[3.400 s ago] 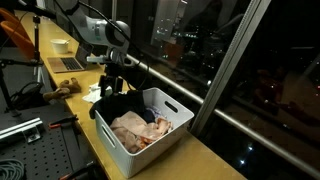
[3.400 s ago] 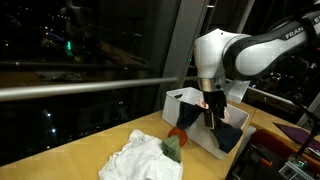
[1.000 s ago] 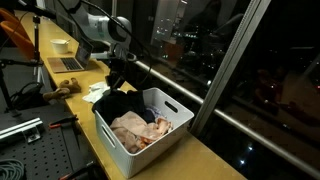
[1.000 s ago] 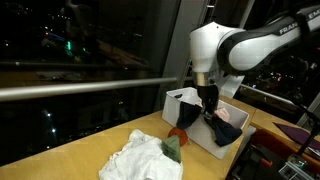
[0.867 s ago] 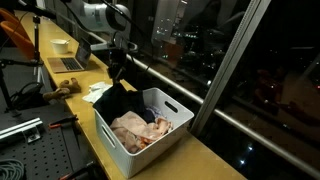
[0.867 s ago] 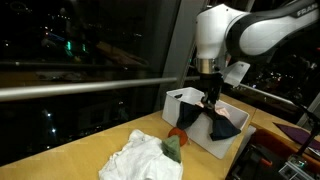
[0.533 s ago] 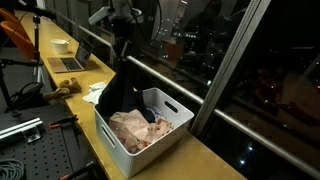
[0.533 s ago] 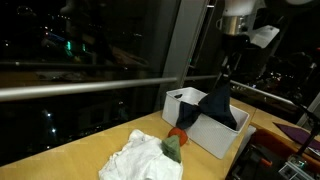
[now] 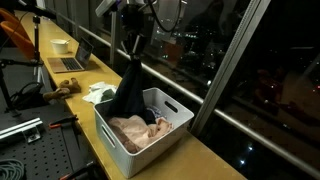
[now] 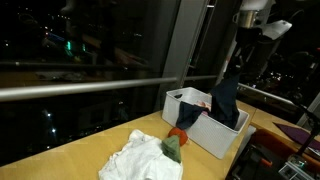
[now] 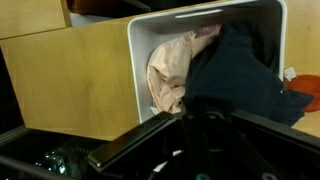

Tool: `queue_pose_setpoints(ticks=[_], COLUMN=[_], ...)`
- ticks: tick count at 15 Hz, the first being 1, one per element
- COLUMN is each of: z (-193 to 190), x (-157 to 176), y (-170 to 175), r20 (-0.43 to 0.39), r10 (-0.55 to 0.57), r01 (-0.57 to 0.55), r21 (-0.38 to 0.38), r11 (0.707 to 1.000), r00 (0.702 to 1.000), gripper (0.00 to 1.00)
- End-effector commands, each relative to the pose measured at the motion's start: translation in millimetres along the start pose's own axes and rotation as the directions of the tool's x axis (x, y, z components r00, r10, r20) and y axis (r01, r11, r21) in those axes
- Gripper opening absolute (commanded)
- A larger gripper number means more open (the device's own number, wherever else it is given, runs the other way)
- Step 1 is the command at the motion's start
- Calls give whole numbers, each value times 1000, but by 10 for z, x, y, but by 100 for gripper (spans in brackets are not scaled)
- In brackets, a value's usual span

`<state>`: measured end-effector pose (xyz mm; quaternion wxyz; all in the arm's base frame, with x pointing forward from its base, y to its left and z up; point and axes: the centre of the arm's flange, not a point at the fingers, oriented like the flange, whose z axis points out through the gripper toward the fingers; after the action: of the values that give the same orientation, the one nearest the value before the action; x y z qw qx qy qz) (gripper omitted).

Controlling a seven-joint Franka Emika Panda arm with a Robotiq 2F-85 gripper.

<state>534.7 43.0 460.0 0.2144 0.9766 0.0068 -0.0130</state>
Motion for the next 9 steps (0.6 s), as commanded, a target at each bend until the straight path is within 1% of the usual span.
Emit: queue_pose_setpoints(ticks=[1, 2, 3, 6, 9], z=[230, 280, 304, 292, 174], x=[187, 219, 249, 296, 350], y=[92, 95, 89, -13, -267], r20=[-1, 3, 1, 1, -23], r10=[-10, -12, -14, -29, -74], r01=[10, 12, 14, 29, 74], r21=[-4, -3, -1, -9, -9], r11=[1000, 1000, 1000, 1000, 997], r00=[1000, 1000, 1000, 1000, 997], gripper=[26, 27, 32, 55, 77])
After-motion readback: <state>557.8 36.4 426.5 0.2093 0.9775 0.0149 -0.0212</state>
